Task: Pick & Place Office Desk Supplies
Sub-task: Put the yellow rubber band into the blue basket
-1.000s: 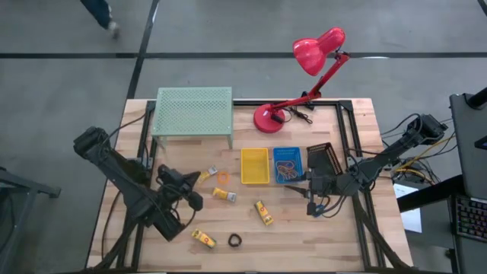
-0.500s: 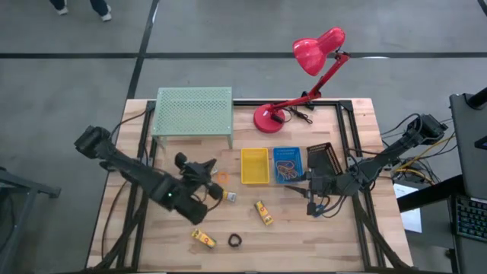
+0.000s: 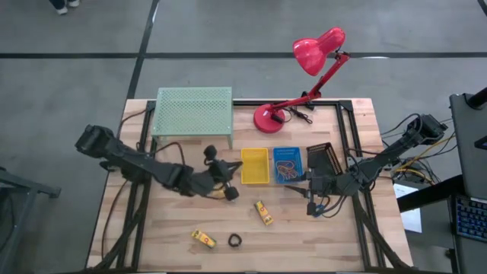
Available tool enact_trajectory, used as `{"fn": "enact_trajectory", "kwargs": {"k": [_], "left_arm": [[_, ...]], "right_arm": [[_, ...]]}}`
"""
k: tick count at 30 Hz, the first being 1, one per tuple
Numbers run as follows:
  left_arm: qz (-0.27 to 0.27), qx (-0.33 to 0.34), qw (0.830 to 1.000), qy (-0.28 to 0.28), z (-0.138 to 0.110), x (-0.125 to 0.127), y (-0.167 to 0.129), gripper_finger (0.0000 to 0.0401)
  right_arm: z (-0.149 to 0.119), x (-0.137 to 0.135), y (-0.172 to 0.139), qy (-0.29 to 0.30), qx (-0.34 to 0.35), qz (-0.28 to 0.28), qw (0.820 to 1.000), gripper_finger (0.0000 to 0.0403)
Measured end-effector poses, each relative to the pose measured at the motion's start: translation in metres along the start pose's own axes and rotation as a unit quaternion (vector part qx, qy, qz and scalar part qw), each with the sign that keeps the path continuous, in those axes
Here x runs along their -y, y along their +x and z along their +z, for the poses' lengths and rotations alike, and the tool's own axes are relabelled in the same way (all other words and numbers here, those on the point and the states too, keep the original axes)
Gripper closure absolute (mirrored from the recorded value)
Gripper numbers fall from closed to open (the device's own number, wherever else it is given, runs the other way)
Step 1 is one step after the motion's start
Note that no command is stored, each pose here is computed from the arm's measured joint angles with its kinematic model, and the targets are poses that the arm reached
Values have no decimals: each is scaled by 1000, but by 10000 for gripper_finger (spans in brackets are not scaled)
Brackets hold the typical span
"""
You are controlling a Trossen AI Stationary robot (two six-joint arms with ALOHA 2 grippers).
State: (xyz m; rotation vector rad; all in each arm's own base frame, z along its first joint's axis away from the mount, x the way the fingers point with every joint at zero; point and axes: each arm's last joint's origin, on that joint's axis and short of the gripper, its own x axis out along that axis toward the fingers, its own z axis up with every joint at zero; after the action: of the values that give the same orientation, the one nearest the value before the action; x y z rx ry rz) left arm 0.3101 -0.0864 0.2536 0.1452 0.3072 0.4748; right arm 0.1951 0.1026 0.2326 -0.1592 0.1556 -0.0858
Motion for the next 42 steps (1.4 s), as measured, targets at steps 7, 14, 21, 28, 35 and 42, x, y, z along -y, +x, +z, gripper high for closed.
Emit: {"fn": "enact_trajectory", "kwargs": {"k": [7, 14, 21, 28, 35, 42], "left_arm": [[-119, 25, 993, -5, -2, -23, 26, 399], [-242, 42, 969, -3, -4, -50, 50, 399], [-278, 68, 957, 54, -12, -52, 65, 399], [-273, 123, 952, 66, -20, -41, 82, 399], [-268, 166, 946, 80, -28, -34, 94, 399], [-260, 175, 946, 79, -29, -28, 113, 399]], "right_arm": [[0, 0, 0, 0, 0, 0, 1000, 335], [0, 0, 0, 0, 0, 0, 1000, 335], [0, 0, 0, 0, 0, 0, 1000, 335], [0, 0, 0, 0, 0, 0, 1000, 335], [0, 0, 0, 0, 0, 0, 1000, 335], [0, 0, 0, 0, 0, 0, 1000, 335]]}}
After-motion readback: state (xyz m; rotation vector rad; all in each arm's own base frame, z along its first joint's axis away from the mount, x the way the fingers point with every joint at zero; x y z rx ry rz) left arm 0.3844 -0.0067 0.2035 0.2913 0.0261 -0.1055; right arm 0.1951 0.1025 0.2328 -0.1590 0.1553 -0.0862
